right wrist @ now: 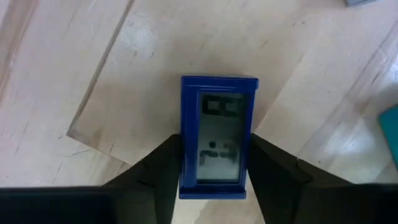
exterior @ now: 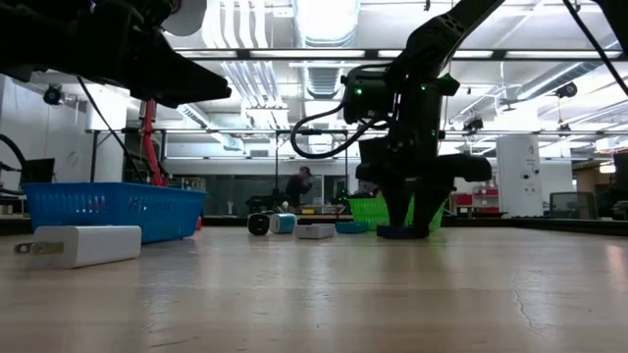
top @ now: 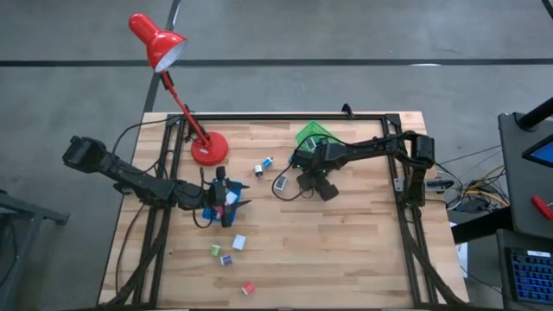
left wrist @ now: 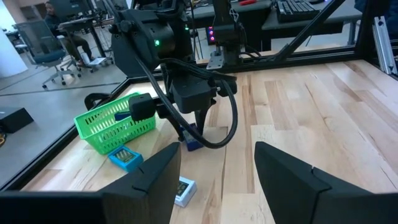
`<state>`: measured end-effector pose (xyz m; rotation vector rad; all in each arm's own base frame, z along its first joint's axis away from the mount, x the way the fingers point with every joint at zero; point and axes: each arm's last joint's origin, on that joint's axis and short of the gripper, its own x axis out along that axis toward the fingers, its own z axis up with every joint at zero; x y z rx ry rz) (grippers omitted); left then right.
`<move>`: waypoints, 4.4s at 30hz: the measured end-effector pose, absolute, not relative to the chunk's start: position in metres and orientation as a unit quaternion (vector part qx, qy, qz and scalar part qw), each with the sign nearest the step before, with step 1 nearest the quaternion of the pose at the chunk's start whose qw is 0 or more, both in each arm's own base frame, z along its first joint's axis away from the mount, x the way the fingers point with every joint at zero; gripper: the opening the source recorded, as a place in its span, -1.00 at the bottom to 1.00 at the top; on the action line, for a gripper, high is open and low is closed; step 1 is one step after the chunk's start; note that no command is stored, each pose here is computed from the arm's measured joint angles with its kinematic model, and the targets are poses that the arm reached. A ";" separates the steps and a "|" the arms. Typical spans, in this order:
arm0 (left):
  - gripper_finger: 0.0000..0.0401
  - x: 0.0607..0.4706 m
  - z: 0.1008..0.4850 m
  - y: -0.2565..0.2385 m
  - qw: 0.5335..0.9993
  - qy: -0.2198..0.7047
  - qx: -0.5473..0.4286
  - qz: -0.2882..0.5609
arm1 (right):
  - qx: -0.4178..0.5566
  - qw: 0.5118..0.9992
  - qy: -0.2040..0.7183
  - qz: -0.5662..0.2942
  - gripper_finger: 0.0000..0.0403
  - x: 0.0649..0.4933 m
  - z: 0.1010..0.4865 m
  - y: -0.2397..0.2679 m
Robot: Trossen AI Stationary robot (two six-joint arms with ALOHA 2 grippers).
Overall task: Pick & Place Office items
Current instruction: Put the blue digital clock into the green basket
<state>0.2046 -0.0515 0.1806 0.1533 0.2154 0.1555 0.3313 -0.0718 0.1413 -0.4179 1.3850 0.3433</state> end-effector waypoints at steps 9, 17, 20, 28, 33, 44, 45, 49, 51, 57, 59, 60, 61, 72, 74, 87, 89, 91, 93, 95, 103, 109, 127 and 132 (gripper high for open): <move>0.04 0.205 0.181 -0.051 0.988 0.107 0.076 0.077 | -0.174 0.741 0.632 0.143 -0.31 0.331 0.142 -0.072; 0.04 0.205 0.181 -0.051 0.988 0.107 0.076 0.077 | -0.173 0.742 0.632 0.142 -0.31 0.332 0.142 -0.072; 0.04 0.205 0.181 -0.052 0.988 0.107 0.076 0.077 | -0.169 0.744 0.629 0.146 -0.31 0.332 0.142 -0.072; 0.04 0.205 0.181 -0.051 0.988 0.107 0.076 0.077 | -0.150 0.756 0.623 0.135 -0.31 0.334 0.142 -0.072; 0.04 0.205 0.181 -0.051 0.988 0.107 0.076 0.077 | -0.125 0.781 0.599 0.130 -0.31 0.339 0.143 -0.072; 0.04 0.205 0.181 -0.052 0.989 0.107 0.075 0.076 | -0.100 0.823 0.549 0.105 -0.31 0.351 0.147 -0.073; 0.04 0.205 0.181 -0.052 0.989 0.107 0.075 0.076 | -0.099 0.828 0.543 0.102 -0.31 0.352 0.147 -0.073; 0.04 0.205 0.181 -0.052 0.989 0.107 0.075 0.075 | -0.092 0.847 0.515 0.095 -0.31 0.358 0.150 -0.074; 0.04 0.205 0.181 -0.052 0.988 0.107 0.075 0.075 | -0.091 0.859 0.496 0.089 -0.31 0.362 0.152 -0.075; 0.04 0.205 0.181 -0.052 0.988 0.107 0.076 0.075 | -0.087 0.887 0.449 0.069 -0.31 0.367 0.150 -0.076; 0.04 0.205 0.181 -0.052 0.988 0.108 0.076 0.075 | -0.084 0.896 0.431 0.061 -0.31 0.368 0.148 -0.076; 0.04 0.205 0.181 -0.052 0.988 0.108 0.076 0.075 | -0.083 0.901 0.422 0.057 -0.31 0.368 0.147 -0.076; 0.04 0.205 0.181 -0.052 0.988 0.108 0.076 0.076 | -0.081 0.906 0.413 0.053 -0.31 0.368 0.145 -0.076; 0.04 0.202 0.176 -0.051 0.988 0.114 0.077 0.075 | -0.070 0.956 0.284 0.015 -0.31 0.365 0.138 -0.075; 0.04 0.202 0.176 -0.051 0.988 0.111 0.076 0.075 | -0.070 0.964 0.258 0.008 -0.31 0.364 0.138 -0.075; 0.04 0.202 0.176 -0.051 0.988 0.111 0.076 0.075 | -0.062 0.994 0.093 -0.022 -0.31 0.352 0.146 -0.073; 0.04 0.202 0.176 -0.051 0.988 0.111 0.077 0.075 | -0.062 0.994 0.087 -0.023 -0.31 0.351 0.147 -0.073; 0.04 0.202 0.177 -0.051 0.988 0.110 0.079 0.075 | -0.062 0.994 0.083 -0.023 -0.31 0.351 0.147 -0.073; 0.04 0.202 0.177 -0.051 0.988 0.108 0.079 0.074 | -0.064 0.995 0.077 -0.023 -0.31 0.351 0.148 -0.072; 0.04 0.202 0.177 -0.051 0.988 0.108 0.079 0.073 | -0.066 0.995 0.068 -0.021 -0.31 0.351 0.150 -0.072; 0.04 0.202 0.177 -0.051 0.989 0.108 0.078 0.068 | -0.072 0.997 0.039 0.009 -0.31 0.350 0.154 -0.070; 0.04 0.202 0.177 -0.051 0.989 0.108 0.078 0.065 | -0.067 0.997 0.045 0.013 -0.31 0.347 0.150 -0.070; 0.04 0.202 0.177 -0.052 0.989 0.108 0.077 0.062 | -0.057 0.980 0.052 -0.182 -0.31 0.344 0.150 -0.080; 0.04 0.202 0.177 -0.052 0.989 0.108 0.077 0.062 | -0.052 0.961 0.055 -0.266 -0.31 0.342 0.150 -0.085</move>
